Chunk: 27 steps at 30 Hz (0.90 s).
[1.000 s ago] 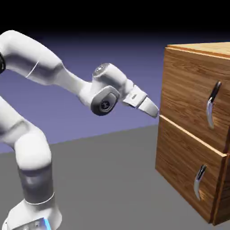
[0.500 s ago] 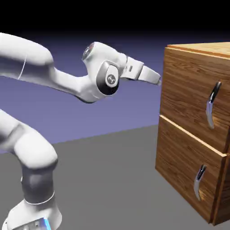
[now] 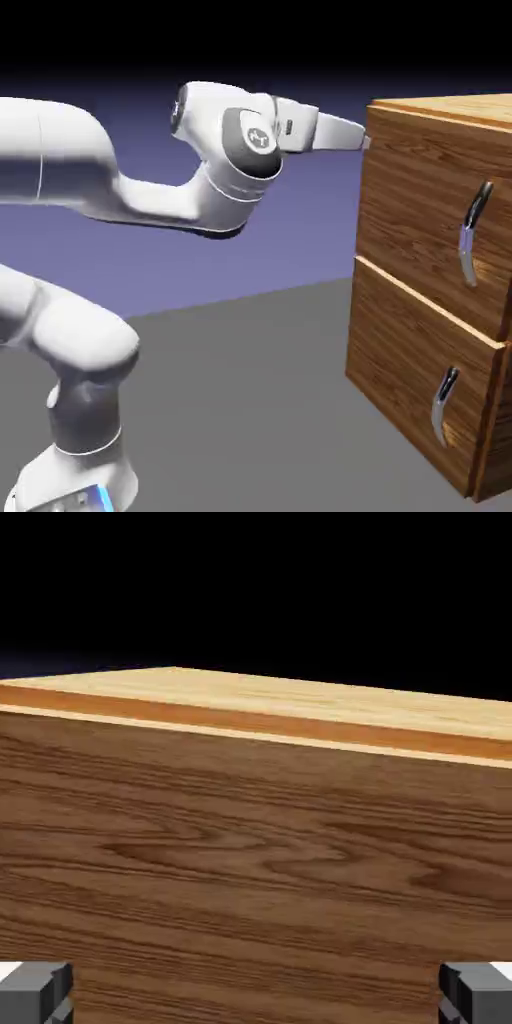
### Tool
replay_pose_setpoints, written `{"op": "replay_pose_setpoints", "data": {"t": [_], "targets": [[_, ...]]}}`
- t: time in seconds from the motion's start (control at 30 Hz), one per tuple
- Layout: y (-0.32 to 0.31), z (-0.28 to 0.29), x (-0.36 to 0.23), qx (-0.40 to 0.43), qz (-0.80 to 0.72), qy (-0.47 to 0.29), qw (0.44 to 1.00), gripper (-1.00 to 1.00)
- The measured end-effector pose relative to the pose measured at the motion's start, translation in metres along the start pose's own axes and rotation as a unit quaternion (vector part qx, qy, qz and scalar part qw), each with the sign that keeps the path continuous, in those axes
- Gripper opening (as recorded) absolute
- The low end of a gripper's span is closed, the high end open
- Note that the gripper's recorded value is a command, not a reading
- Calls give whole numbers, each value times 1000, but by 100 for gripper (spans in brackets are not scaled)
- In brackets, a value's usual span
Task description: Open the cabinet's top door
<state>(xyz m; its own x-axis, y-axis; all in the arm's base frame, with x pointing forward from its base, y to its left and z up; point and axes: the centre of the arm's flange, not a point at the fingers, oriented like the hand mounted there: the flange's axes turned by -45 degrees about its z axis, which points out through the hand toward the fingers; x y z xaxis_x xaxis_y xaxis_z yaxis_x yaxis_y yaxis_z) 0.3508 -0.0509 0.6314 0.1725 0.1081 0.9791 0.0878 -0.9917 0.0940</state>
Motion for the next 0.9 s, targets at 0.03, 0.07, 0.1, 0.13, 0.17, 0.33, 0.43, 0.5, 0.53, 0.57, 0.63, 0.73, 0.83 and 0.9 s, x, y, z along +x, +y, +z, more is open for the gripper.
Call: {"op": "replay_pose_setpoints", "data": {"t": [0.03,0.07,0.1,0.13,0.17,0.33,0.43,0.5,0.53,0.57,0.63,0.73,0.83,0.9], "targets": [[5,-1,0,-1,1,6,1000,0],[10,-1,-1,-1,2,13,1000,0],[15,-2,-2,-2,3,19,1000,0],[20,-2,-3,-3,5,25,1000,0],[25,-2,-4,-4,6,30,1000,0],[51,1,-15,-8,14,55,998,0],[68,6,-26,-10,19,67,998,0],[79,10,-34,-11,22,74,997,0],[84,13,-39,-12,24,77,997,0],[89,16,-44,-12,26,80,996,0],[100,22,-55,-14,29,84,996,0],[115,32,-73,-15,34,90,995,0],[129,45,-94,-15,39,93,995,0],[138,54,-109,-16,42,93,995,0]]}}
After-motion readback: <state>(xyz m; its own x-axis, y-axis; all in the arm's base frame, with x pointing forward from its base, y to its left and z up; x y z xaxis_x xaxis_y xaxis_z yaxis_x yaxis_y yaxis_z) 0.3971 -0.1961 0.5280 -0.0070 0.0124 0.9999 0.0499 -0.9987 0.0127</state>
